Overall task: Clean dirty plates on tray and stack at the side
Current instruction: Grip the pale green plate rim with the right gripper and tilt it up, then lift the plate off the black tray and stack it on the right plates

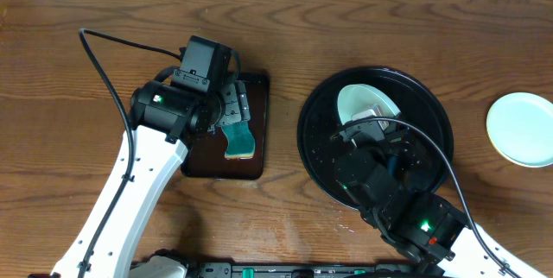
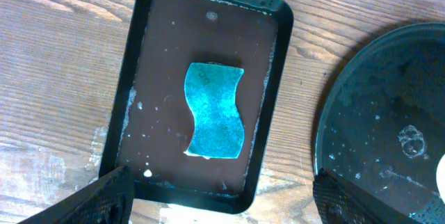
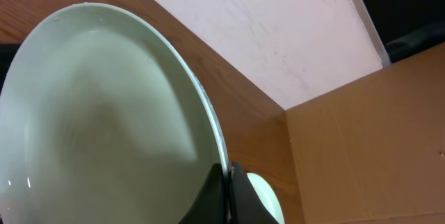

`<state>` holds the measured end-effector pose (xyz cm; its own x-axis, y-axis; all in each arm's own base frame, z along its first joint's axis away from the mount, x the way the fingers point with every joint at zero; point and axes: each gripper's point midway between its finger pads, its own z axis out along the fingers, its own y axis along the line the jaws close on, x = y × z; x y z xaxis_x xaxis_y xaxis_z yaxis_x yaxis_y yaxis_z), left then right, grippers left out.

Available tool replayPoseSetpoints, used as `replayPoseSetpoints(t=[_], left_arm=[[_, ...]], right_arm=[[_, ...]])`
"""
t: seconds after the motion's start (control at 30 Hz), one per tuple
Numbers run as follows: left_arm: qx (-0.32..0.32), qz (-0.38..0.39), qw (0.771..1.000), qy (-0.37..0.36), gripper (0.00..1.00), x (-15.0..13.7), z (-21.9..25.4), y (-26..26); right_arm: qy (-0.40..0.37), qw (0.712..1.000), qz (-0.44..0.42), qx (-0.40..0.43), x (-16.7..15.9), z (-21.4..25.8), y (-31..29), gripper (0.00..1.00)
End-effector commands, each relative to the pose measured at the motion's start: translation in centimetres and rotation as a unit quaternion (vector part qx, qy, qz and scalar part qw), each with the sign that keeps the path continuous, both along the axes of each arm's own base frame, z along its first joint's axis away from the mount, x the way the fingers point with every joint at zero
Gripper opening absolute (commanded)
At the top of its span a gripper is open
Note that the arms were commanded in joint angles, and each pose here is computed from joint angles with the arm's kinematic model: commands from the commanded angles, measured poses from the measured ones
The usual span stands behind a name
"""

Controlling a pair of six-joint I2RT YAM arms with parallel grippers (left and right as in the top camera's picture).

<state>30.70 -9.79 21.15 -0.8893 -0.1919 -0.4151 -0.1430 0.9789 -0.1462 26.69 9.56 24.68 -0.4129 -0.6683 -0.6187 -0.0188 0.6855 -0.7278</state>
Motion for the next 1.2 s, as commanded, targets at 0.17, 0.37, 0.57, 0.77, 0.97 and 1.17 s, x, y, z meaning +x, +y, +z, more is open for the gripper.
replayPoseSetpoints(t=[0.17, 0.37, 0.57, 0.77, 0.97, 1.17], left_arm=[[-0.001, 0.002, 1.000, -0.009, 0.83, 0.2, 0.7, 0.1], [-0.001, 0.002, 1.000, -0.009, 0.83, 0.2, 0.7, 0.1], [-0.001, 0.002, 1.000, -0.009, 0.83, 0.2, 0.7, 0.1], [-0.001, 0.002, 1.000, -0.009, 0.83, 0.2, 0.7, 0.1], [-0.001, 0.002, 1.000, -0.009, 0.83, 0.2, 0.7, 0.1], [-0.001, 0.002, 1.000, -0.009, 0.83, 0.2, 0.7, 0.1]], right_arm=[[-0.012, 1.000, -0.003, -0.007, -0.2, 0.6, 0.1, 0.01], [-0.012, 1.000, -0.003, -0.007, -0.2, 0.6, 0.1, 0.01], [-0.012, 1.000, -0.003, -0.006, -0.2, 0.6, 0.1, 0.01], [-0.024, 0.999, -0.029, 0.033, 0.1, 0.5, -0.6, 0.01], [0.081, 0.968, -0.030, 0.237, 0.9, -4.8, 0.4, 0.01], [0.164, 0.907, -0.039, 0.387, 1.9, -7.0, -0.2, 0.01]])
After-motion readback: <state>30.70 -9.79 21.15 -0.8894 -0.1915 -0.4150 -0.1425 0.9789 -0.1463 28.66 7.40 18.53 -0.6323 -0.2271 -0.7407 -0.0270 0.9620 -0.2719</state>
